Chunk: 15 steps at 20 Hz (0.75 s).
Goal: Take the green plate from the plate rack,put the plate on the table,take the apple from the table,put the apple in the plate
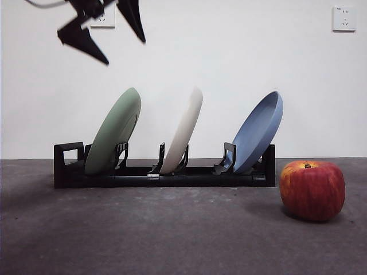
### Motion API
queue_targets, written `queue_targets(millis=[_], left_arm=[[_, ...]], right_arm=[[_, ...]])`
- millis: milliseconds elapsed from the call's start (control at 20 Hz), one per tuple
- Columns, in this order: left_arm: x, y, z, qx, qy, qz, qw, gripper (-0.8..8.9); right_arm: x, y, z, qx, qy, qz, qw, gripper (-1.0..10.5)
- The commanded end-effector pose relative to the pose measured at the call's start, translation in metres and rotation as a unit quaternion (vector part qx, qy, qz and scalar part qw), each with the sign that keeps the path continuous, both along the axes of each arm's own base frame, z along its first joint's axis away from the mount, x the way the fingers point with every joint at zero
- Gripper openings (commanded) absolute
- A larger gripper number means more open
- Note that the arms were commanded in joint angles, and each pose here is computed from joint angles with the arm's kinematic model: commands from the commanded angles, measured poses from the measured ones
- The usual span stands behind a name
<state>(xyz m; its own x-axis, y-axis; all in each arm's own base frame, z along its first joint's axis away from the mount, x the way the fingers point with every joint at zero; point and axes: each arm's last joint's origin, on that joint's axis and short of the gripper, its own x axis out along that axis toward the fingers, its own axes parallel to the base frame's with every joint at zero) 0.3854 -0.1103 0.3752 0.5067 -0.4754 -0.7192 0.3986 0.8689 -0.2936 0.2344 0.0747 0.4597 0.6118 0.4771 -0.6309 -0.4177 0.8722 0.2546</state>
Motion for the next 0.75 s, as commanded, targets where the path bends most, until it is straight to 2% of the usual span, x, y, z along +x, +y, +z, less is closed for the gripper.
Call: queue_targets(millis=[50, 250, 500, 750], left_arm=[[0.011, -0.003, -0.017, 0.011, 0.020, -0.005, 1.000, 5.31], [0.023, -0.011, -0.038, 0.027, 0.040, -0.003, 0.999, 5.31], [0.027, -0.015, -0.044, 0.030, 0.038, -0.004, 0.999, 5.29], [0.031, -0.021, -0.053, 0.058, 0.040, 0.008, 0.997, 5.23]], right_arm=[[0.002, 0.001, 0.000, -0.003, 0.000, 0.001, 1.000, 7.8], [0.002, 0.001, -0.001, -0.003, 0.000, 0.001, 1.000, 7.8], [0.002, 0.001, -0.001, -0.003, 0.000, 0.001, 1.000, 7.8], [0.002, 0.001, -0.001, -0.003, 0.000, 0.001, 1.000, 7.8]])
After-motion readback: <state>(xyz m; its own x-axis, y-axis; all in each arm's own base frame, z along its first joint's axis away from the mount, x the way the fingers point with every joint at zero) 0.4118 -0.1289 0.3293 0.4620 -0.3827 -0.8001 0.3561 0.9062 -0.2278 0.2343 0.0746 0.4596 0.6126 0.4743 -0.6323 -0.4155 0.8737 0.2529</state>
